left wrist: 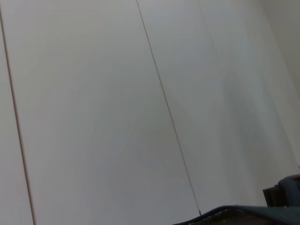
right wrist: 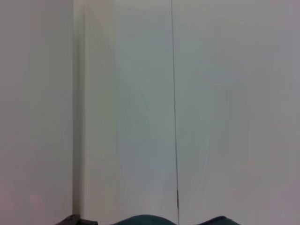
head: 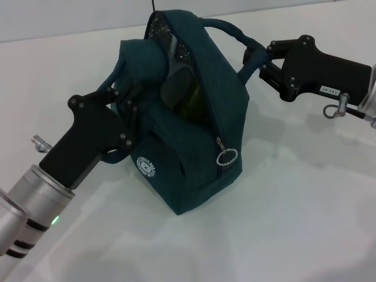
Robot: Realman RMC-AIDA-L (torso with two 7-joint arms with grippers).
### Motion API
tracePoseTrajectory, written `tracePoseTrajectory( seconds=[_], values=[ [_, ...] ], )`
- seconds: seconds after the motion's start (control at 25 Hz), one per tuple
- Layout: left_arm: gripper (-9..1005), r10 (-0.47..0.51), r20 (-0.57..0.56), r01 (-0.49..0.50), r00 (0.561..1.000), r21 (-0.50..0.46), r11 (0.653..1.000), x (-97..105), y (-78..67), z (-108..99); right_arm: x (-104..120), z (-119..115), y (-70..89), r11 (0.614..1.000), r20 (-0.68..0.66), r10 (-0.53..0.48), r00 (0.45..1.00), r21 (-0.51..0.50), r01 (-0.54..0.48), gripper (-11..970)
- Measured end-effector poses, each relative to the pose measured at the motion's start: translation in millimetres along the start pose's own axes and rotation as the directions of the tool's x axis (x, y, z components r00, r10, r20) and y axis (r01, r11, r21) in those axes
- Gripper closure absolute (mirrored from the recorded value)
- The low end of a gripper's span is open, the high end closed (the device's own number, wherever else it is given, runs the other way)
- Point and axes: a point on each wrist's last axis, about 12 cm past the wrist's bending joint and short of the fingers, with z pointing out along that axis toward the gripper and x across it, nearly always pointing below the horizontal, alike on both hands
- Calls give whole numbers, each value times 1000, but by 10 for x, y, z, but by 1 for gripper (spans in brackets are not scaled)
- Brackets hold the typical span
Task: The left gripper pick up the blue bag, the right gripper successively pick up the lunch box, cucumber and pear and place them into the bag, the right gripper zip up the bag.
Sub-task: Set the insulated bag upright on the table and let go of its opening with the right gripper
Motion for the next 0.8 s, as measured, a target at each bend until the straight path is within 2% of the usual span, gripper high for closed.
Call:
tracePoseTrajectory(
  seconds=[0.24, 0.48, 0.72, 0.8],
  values=[
    [952, 3, -4, -3, 1000, 2, 1000, 4, 6, 0, -7, 8, 10, 999, -12, 33, 999, -23, -33, 801],
    [951, 5, -7, -5, 1000, 1, 1000, 7, 9, -8, -48, -82, -30, 996, -93, 73, 993, -44, -78, 741],
    [947, 3, -8, -3, 1000, -1, 1000, 9, 5, -14, -130, -249, -51, 999, -124, 32, 992, -25, -35, 511],
    [946, 2, -7, -2, 1000, -2, 1000, 9, 2, -15, -126, -267, -47, 999, -135, 27, 990, -27, -30, 478]
  ],
)
